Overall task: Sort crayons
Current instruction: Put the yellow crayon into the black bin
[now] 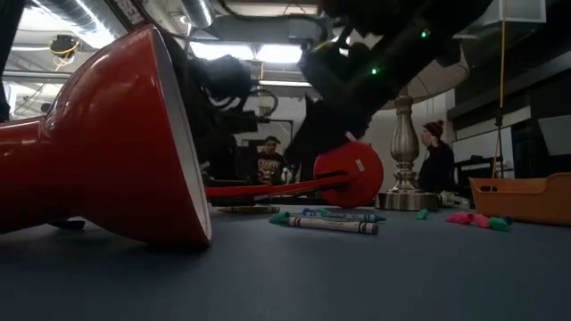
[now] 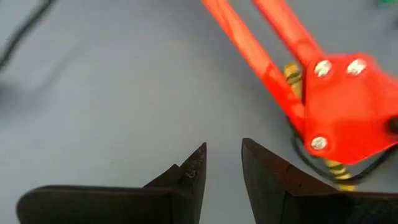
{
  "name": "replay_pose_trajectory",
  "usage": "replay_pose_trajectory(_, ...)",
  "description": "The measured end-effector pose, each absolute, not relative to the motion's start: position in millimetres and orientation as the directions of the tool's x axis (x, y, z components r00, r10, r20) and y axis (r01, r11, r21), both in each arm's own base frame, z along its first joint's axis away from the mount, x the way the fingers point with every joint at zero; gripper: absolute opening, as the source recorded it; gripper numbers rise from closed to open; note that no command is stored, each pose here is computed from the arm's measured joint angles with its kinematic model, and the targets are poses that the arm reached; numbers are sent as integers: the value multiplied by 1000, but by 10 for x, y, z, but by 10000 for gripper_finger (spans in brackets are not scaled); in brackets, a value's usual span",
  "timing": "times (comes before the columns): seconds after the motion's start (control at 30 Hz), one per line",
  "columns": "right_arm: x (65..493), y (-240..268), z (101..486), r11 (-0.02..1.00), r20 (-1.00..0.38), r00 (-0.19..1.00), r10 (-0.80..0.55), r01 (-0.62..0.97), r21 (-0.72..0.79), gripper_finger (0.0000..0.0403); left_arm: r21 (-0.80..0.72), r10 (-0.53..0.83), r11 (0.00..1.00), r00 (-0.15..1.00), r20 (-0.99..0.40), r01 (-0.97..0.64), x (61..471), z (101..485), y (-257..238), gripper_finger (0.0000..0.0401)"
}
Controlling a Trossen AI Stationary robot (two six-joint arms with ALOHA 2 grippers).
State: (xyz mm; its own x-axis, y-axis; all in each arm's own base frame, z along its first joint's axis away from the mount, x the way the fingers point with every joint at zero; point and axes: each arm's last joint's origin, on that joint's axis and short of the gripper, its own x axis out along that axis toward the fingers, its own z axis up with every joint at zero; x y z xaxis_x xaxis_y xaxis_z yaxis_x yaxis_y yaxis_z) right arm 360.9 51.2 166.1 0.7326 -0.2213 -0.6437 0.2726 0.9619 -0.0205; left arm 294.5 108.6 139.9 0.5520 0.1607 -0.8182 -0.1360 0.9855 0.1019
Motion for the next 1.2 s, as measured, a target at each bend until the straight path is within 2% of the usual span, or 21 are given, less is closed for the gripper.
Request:
replay_pose_trajectory(0.17,3657,326,1535,950,-670,700,-248,313,-24,150,89,149,987,528,-836,-138,2864,1501,1054,85)
replay_pose_trajectory(0.5,3723,-9,1295,938,-707,651,-277,342,-52,150,11,69,990,403,-913,-144,2727,1466,957,85)
replay_pose_trajectory(0.7,3725,-159,1254,937,-714,640,-284,343,-65,150,10,57,993,405,-913,-118,2750,1468,887,85)
replay_pose_trajectory(0.83,3763,-228,1208,954,-707,667,-235,298,-36,150,10,52,994,405,-913,-105,2760,1467,854,85)
replay_pose_trajectory(1.2,3880,-286,1014,971,-656,725,-210,233,-53,149,10,48,995,404,-914,-97,2767,1467,826,85)
